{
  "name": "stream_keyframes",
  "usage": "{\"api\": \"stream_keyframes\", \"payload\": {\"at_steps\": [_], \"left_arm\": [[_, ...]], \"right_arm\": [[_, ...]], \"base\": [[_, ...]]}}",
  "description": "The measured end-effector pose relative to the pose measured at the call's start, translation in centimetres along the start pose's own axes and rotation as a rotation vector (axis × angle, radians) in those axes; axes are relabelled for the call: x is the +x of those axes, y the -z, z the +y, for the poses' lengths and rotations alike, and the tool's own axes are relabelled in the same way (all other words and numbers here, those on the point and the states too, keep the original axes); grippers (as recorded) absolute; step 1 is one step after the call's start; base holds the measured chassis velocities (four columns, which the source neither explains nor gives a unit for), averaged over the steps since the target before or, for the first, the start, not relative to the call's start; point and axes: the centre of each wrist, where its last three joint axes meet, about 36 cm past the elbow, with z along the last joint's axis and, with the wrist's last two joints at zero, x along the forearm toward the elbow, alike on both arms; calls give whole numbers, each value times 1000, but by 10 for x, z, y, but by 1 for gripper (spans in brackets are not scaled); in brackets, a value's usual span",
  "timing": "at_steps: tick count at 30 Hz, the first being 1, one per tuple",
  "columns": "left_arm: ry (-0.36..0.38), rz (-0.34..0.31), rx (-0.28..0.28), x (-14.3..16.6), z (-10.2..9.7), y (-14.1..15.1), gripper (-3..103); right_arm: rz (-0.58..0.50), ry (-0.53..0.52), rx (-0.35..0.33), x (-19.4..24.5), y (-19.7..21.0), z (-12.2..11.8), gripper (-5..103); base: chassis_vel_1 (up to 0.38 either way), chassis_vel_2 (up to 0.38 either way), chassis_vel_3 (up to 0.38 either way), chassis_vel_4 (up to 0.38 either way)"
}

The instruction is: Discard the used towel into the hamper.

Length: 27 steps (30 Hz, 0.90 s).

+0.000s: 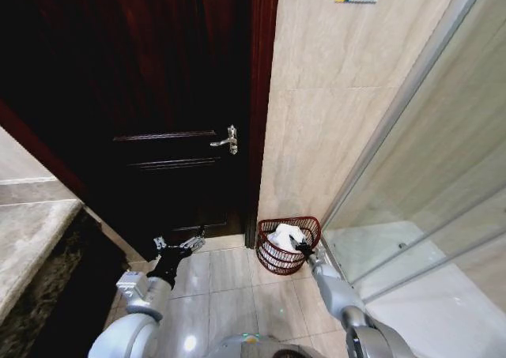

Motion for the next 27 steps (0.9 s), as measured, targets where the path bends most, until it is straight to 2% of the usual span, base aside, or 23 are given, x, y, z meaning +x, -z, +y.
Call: {"api": "stream_keyframes", "payload": {"at_steps": [1,3,4,7,8,9,13,17,20,27], "left_arm": [[0,0,0,0,0,0,100],[0,0,0,0,0,0,100],[0,0,0,0,0,0,100],[0,0,0,0,0,0,100],[0,0,0,0,0,0,100],[0,0,0,0,0,0,100],[0,0,0,0,0,0,100],[0,0,0,0,0,0,100],[0,0,0,0,0,0,100],[0,0,0,0,0,0,100]], "right_arm": [[4,0,1,-2,2,3,69],[24,8,-7,-7,4,10,79],[24,8,-7,-7,4,10,79],[67,16,16,-6,5,11,95],[67,16,16,-6,5,11,95],[70,11,15,-3,3,9,100],[39,-3,11,5,3,-1,100],[-60,-9,23,31,10,-13,100],[-88,-4,5,56,16,-12,100],[-226,8,-15,114,58,-4,100]], "base": [[0,0,0,0],[0,0,0,0],[0,0,0,0],[0,0,0,0],[0,0,0,0],[0,0,0,0],[0,0,0,0],[0,0,0,0],[0,0,0,0],[0,0,0,0]]}}
